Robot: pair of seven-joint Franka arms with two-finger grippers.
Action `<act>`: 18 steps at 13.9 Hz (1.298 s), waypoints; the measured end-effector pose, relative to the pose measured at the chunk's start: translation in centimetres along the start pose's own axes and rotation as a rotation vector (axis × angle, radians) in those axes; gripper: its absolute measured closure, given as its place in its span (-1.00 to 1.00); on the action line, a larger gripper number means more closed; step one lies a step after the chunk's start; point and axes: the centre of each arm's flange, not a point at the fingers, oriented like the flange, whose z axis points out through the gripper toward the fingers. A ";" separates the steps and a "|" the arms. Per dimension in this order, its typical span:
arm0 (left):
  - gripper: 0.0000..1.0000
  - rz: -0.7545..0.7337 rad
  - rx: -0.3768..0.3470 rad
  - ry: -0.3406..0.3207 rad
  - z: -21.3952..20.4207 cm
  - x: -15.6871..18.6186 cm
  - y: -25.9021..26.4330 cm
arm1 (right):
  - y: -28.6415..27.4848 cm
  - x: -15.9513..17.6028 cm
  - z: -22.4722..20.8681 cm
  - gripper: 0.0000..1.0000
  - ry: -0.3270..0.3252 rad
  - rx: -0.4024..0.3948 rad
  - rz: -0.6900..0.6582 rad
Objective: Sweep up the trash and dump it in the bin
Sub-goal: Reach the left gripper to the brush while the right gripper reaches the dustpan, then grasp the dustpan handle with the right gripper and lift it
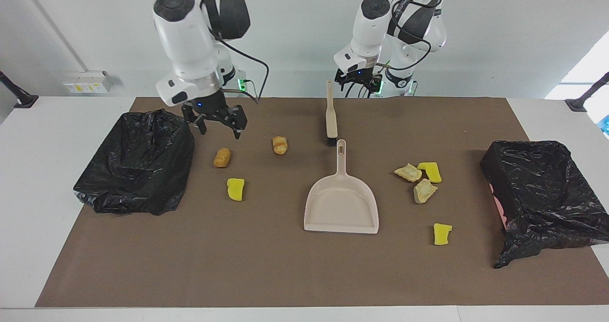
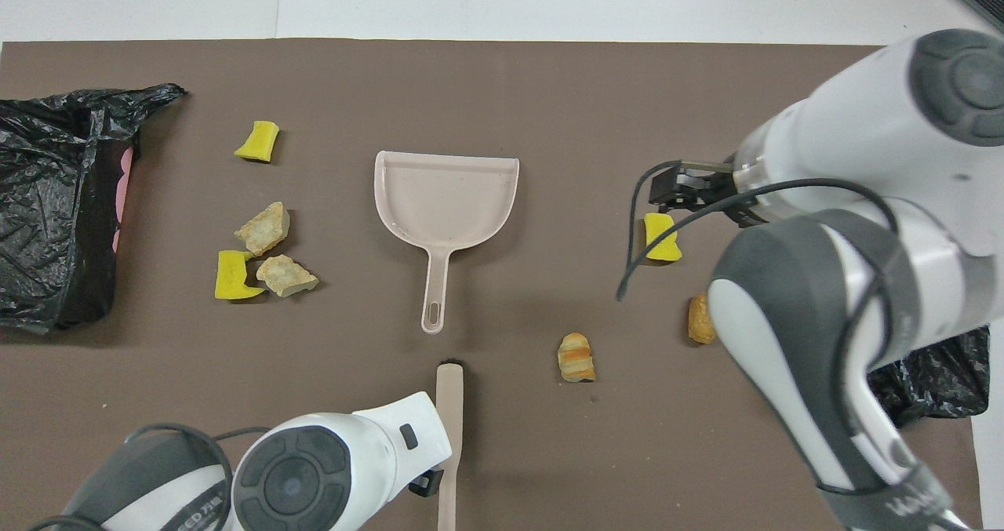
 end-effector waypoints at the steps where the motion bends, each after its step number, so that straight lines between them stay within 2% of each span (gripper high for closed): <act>1: -1.00 -0.005 0.003 0.008 1.1 -0.6 1.1 | -2.6 -0.1 1.8 -1.00 0.001 0.004 0.016; 4: -1.00 -0.053 -0.003 0.061 6.4 -2.7 4.4 | -9.2 -0.9 6.2 -1.00 0.011 0.023 0.040; 6: -1.00 -0.054 0.000 0.072 9.4 -4.5 6.1 | -13.1 -1.9 8.5 -1.00 0.010 0.030 0.043; 11: -0.99 -0.110 -0.006 0.091 12.6 -5.7 8.8 | -22.8 -5.4 14.2 -1.00 -0.009 0.033 0.047; 13: -0.93 -0.112 -0.002 0.086 13.0 -5.7 9.0 | -25.3 -6.7 15.9 -0.90 -0.007 0.041 0.023; 14: -0.67 -0.113 -0.002 0.085 13.1 -5.6 9.0 | -26.0 -7.3 16.6 -0.89 -0.013 0.037 0.011; 15: -0.36 -0.115 -0.002 0.085 13.1 -5.6 9.0 | -26.8 -8.2 17.2 -0.77 -0.017 0.033 -0.005; 16: -0.08 -0.117 -0.002 0.084 13.1 -5.6 8.9 | -27.4 -8.9 17.6 -0.77 -0.018 0.033 -0.018; 17: 0.14 -0.119 -0.002 0.083 13.1 -5.5 8.8 | -27.9 -9.4 17.9 -0.68 -0.019 0.033 -0.027; 18: 0.36 -0.124 -0.001 0.080 13.2 -5.5 8.7 | -28.0 -9.7 18.0 -0.68 -0.020 0.032 -0.031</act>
